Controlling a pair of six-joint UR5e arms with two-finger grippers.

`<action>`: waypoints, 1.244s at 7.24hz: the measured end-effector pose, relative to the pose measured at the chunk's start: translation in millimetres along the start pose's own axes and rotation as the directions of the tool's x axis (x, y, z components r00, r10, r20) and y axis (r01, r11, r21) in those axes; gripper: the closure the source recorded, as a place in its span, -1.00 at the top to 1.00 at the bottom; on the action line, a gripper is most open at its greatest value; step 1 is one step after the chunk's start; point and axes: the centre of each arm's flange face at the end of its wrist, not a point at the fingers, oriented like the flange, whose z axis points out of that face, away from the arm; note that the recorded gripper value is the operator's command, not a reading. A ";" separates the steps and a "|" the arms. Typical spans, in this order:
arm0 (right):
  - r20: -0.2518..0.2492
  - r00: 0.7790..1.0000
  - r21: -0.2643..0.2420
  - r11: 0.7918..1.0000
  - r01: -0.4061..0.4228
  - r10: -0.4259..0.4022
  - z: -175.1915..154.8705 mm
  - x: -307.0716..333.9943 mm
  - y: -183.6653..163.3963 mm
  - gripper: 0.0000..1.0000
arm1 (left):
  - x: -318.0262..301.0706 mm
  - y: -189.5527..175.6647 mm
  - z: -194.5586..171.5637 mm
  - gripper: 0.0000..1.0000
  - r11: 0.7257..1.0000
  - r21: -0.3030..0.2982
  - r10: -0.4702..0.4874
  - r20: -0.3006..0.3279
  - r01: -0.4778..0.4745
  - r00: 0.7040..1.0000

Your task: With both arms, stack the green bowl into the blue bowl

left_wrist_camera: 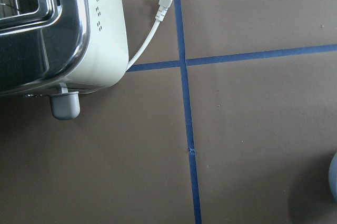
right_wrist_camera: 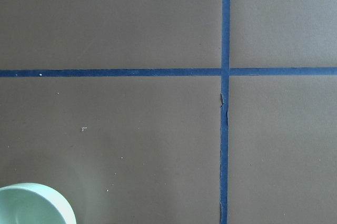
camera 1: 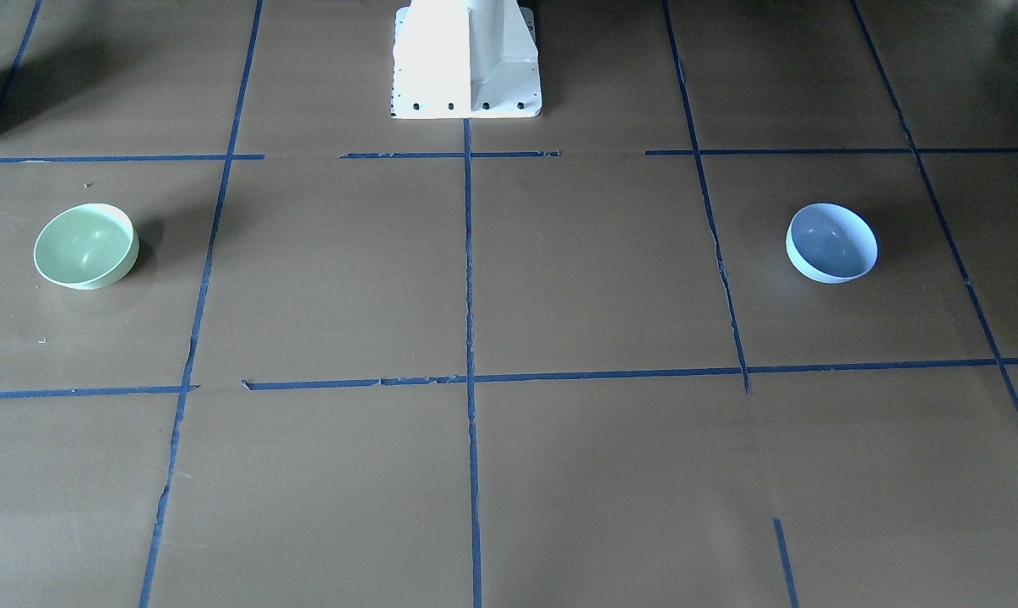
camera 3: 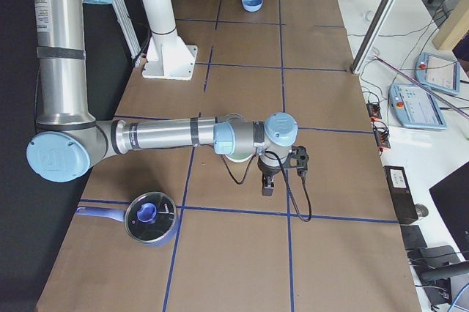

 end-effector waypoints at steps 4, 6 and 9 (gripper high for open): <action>0.001 1.000 0.000 1.000 0.002 -0.002 0.0 -3.5 -0.6 1.00 | 121.4 -20.6 76.1 1.00 0.990 0.024 -0.136 -0.077 0.138 0.988; 0.001 1.000 0.003 1.000 0.009 -0.009 -1.0 -5.8 -0.4 1.00 | 165.9 -14.2 115.1 0.96 0.982 -0.013 -0.186 -0.111 0.186 0.976; 0.000 1.000 -0.002 1.000 0.014 -0.014 1.3 -9.0 -0.8 1.00 | 187.8 -4.2 153.4 -0.03 0.983 -0.076 -0.176 -0.103 0.169 0.979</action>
